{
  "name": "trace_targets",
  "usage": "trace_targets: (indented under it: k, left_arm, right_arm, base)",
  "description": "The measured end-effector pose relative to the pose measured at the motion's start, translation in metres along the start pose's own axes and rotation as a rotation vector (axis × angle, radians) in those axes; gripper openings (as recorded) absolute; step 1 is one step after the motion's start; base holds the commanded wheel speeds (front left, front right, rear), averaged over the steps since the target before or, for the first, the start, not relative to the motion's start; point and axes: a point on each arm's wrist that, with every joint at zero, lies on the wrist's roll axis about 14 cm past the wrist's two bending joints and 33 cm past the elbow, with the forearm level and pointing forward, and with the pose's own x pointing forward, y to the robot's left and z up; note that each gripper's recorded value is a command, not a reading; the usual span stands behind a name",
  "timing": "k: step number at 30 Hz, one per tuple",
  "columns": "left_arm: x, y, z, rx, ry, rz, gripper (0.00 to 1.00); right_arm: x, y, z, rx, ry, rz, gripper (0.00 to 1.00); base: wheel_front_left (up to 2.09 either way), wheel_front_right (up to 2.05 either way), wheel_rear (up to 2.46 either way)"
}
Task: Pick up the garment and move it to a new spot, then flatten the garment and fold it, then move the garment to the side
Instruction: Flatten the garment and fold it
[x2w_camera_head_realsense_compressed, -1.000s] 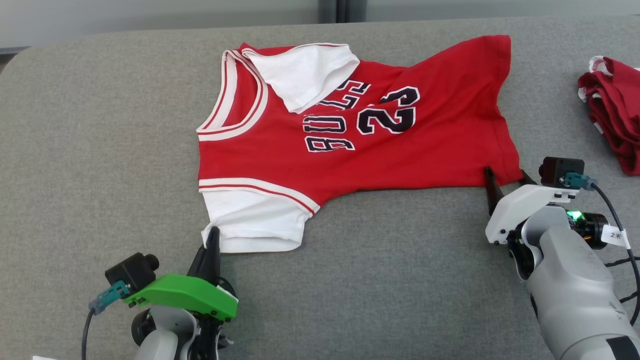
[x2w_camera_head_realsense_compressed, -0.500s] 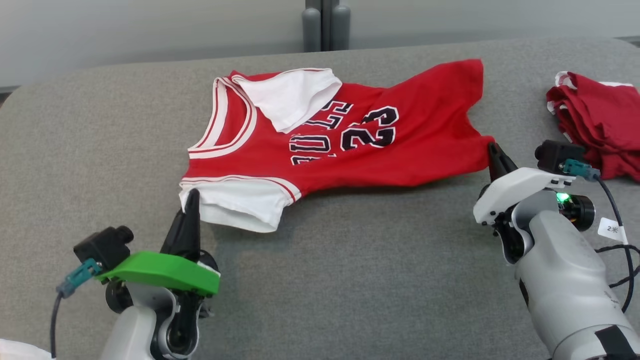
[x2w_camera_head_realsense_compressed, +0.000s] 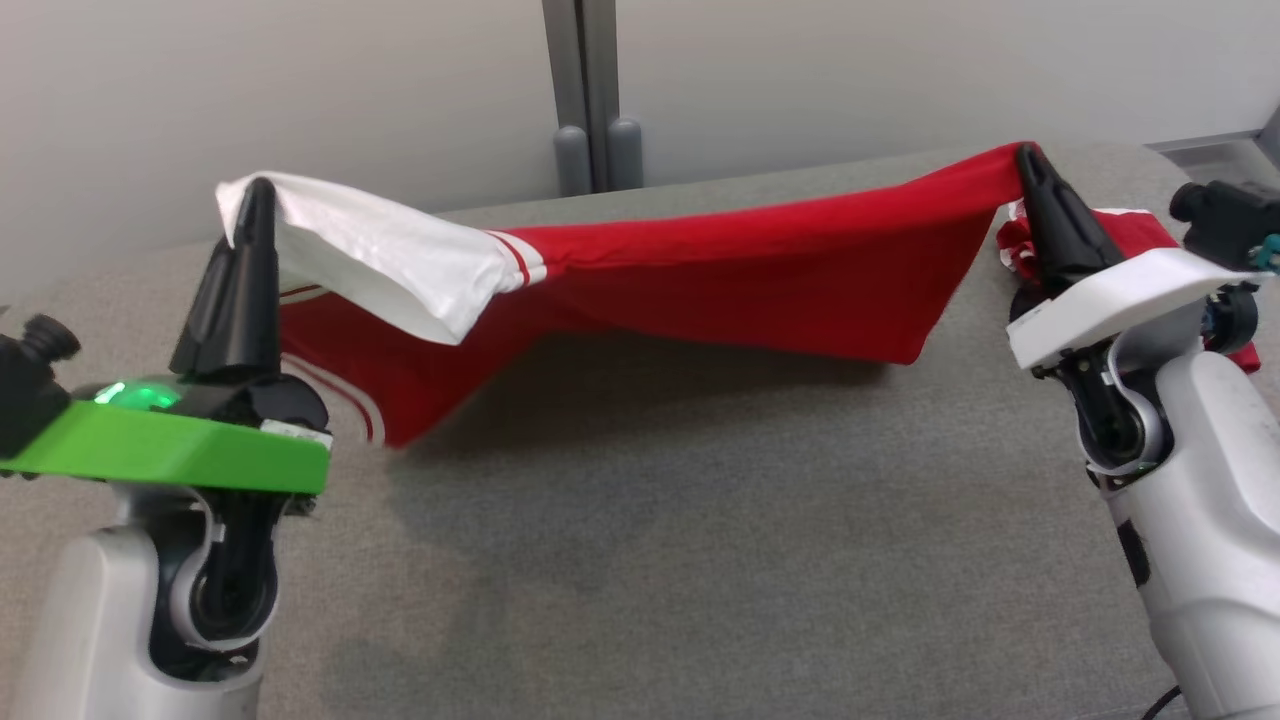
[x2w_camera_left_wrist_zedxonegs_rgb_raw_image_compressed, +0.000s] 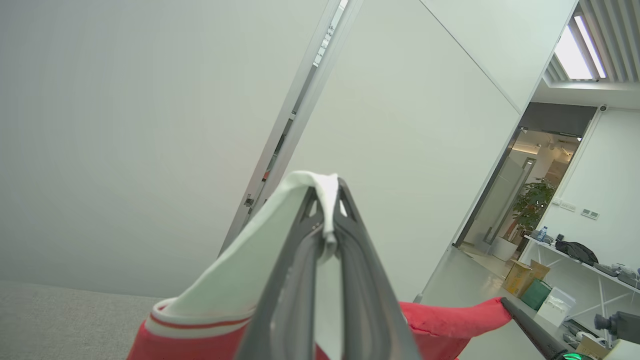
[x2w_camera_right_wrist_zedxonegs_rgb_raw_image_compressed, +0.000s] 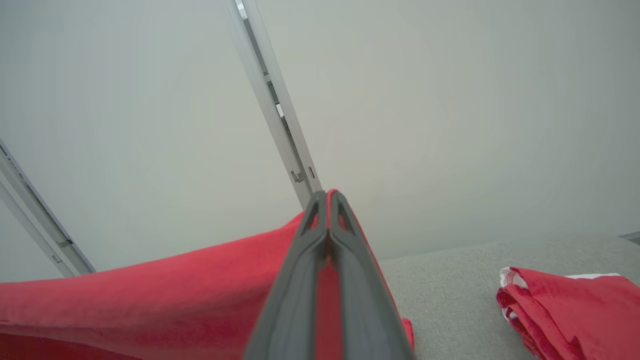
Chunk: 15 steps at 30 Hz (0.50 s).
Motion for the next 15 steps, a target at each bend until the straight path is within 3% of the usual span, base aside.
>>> trace_targets:
  k: [7, 15]
  left_arm:
    - [0.012, -0.081, 0.076, 0.133, -0.145, -0.240, 0.00]
    - [0.017, -0.125, 0.112, 0.241, -0.196, -0.367, 0.00]
  right_arm:
    - [-0.041, 0.022, 0.116, -0.010, -0.259, 0.087, 0.00]
    - [-0.075, 0.049, 0.179, -0.051, -0.392, 0.128, 0.00]
  base:
    - [0.00, 0.00, 0.00]
    - [0.00, 0.00, 0.00]
